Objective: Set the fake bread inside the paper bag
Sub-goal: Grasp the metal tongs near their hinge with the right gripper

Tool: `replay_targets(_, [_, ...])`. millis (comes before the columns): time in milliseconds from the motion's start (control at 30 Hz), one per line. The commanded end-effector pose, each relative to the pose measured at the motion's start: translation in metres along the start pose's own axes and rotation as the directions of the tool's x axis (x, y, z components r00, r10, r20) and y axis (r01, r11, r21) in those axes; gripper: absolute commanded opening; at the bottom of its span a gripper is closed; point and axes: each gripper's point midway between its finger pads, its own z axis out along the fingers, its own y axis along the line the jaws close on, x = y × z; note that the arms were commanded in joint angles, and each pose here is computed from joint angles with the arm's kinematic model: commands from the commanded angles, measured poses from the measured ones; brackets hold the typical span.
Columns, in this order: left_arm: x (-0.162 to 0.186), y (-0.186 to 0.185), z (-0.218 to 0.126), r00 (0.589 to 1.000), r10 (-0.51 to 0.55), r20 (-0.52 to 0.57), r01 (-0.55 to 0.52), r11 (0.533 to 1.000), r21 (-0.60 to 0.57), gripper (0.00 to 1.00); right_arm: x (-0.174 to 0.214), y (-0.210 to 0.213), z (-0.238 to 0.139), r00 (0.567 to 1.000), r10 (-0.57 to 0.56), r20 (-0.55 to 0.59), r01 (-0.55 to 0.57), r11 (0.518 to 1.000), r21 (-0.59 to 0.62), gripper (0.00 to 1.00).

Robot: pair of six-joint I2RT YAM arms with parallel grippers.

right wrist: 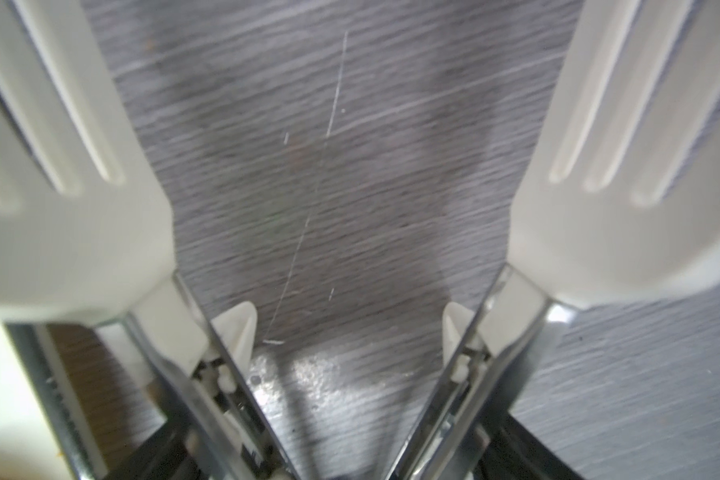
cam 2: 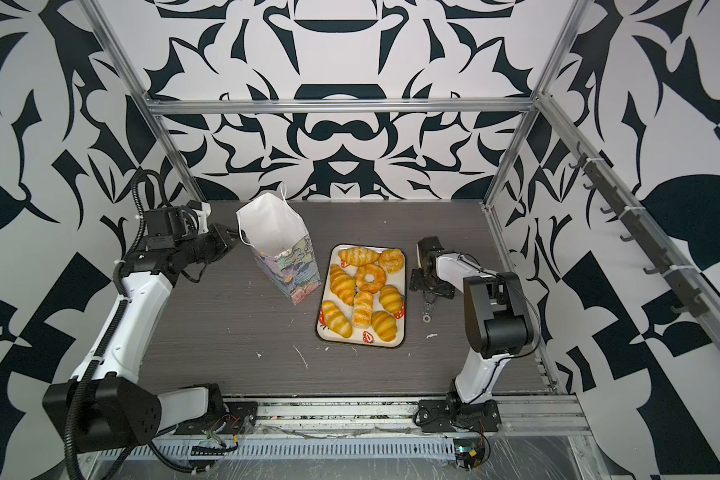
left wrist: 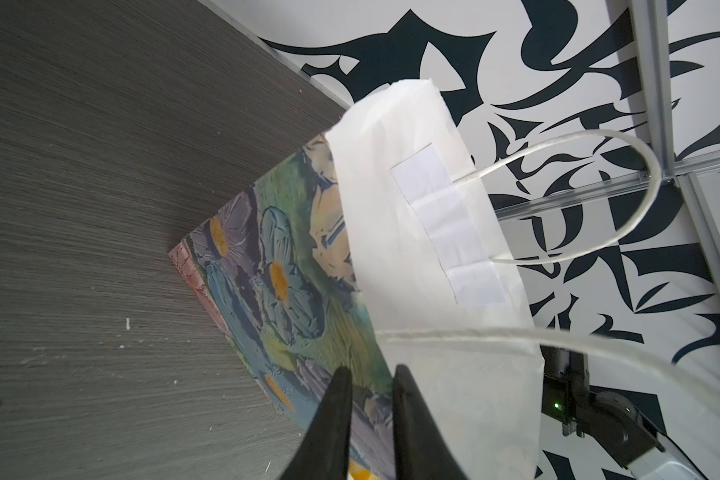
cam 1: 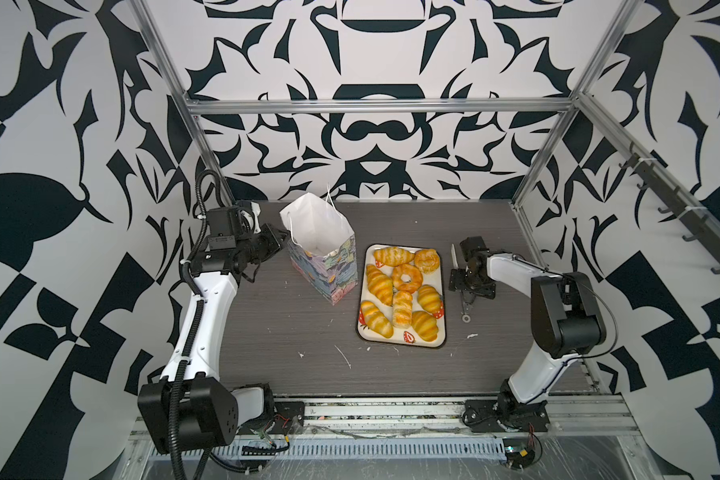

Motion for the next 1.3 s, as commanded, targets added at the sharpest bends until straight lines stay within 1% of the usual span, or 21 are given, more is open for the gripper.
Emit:
replay_targets(0, [0.0, -0.009, -0.006, 1.0, 0.018, -0.003, -0.018, 1.0, 0.02, 0.22, -0.009, -0.001, -0.004, 1.0, 0.011, 0.016, -0.011, 1.0, -0.005, 0.9])
replay_targets(233, [0.001, -0.01, -0.004, 1.0, 0.017, -0.007, -0.017, 1.0, 0.022, 0.22, -0.011, -0.001, -0.003, 1.0, 0.014, 0.017, -0.014, 1.0, -0.006, 0.87])
replay_targets(633, [0.001, -0.011, -0.005, 1.0, 0.02, -0.007, -0.019, 1.0, 0.023, 0.22, -0.008, 0.002, 0.0, 1.0, 0.011, 0.008, -0.011, 1.0, -0.021, 0.75])
replay_targets(900, [0.002, -0.009, -0.003, 1.0, 0.016, -0.013, -0.016, 1.0, 0.02, 0.22, -0.011, 0.0, -0.012, 0.999, 0.012, 0.042, -0.011, 0.999, -0.031, 0.69])
replay_targets(967, [0.002, -0.009, -0.003, 1.0, 0.015, -0.014, -0.015, 1.0, 0.021, 0.21, -0.011, 0.0, -0.016, 0.999, 0.01, 0.048, -0.008, 0.999, -0.038, 0.66])
replay_targets(1267, [0.002, -0.008, -0.002, 1.0, 0.015, -0.012, -0.014, 1.0, 0.02, 0.22, -0.009, -0.001, -0.033, 0.998, 0.006, 0.064, -0.003, 0.999, -0.053, 0.65])
